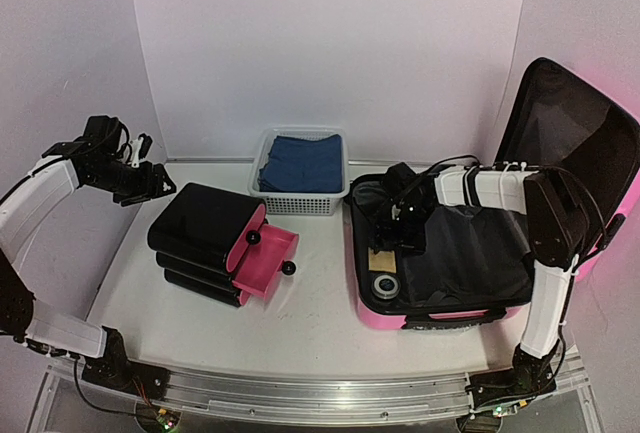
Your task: Open, take out, and arrange the luggage
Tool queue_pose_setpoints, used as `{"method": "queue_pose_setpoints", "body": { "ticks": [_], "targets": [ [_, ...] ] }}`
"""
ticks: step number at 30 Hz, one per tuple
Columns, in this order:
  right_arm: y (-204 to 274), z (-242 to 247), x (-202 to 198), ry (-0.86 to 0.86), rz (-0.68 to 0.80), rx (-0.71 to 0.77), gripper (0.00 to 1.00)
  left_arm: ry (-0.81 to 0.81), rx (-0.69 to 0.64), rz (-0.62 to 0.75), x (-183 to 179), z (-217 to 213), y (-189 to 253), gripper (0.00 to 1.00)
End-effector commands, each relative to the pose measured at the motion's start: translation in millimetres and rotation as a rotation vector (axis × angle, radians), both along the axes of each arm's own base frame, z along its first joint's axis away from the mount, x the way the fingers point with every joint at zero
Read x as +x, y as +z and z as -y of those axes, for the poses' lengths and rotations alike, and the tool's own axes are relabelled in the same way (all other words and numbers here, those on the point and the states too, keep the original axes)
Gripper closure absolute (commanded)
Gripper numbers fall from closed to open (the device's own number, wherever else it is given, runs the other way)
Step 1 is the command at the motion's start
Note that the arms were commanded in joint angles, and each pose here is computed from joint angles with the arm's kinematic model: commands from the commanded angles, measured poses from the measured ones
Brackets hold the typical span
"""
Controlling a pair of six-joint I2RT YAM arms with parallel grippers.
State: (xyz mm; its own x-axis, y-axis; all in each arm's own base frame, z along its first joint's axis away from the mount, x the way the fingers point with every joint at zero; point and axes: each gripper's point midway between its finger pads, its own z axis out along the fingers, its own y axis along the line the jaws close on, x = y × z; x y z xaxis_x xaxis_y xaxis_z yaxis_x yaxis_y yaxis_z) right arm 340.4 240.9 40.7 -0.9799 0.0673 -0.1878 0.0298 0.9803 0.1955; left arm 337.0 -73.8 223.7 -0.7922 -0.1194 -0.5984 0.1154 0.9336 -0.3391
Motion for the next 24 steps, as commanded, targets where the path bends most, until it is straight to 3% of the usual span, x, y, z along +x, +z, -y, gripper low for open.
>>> {"method": "queue_pose_setpoints", "body": {
  "ticks": [1,12,15,24],
  "targets": [
    [8,-16,8,-0.007,0.006,0.064,0.28,-0.001,0.024,0.079,12,-2,22,0.26],
    [-5,-28,4,-0.011,-0.037,0.091,0.28,0.002,0.001,0.066,12,1,18,0.26],
    [-8,-31,-1,0.0,-0.043,0.087,0.23,0.0,0.003,0.071,11,0,18,0.26],
    [-22,-26,-3,0.006,-0.016,-0.032,0.22,0.005,0.001,0.088,5,0,24,0.26]
  ]
}}
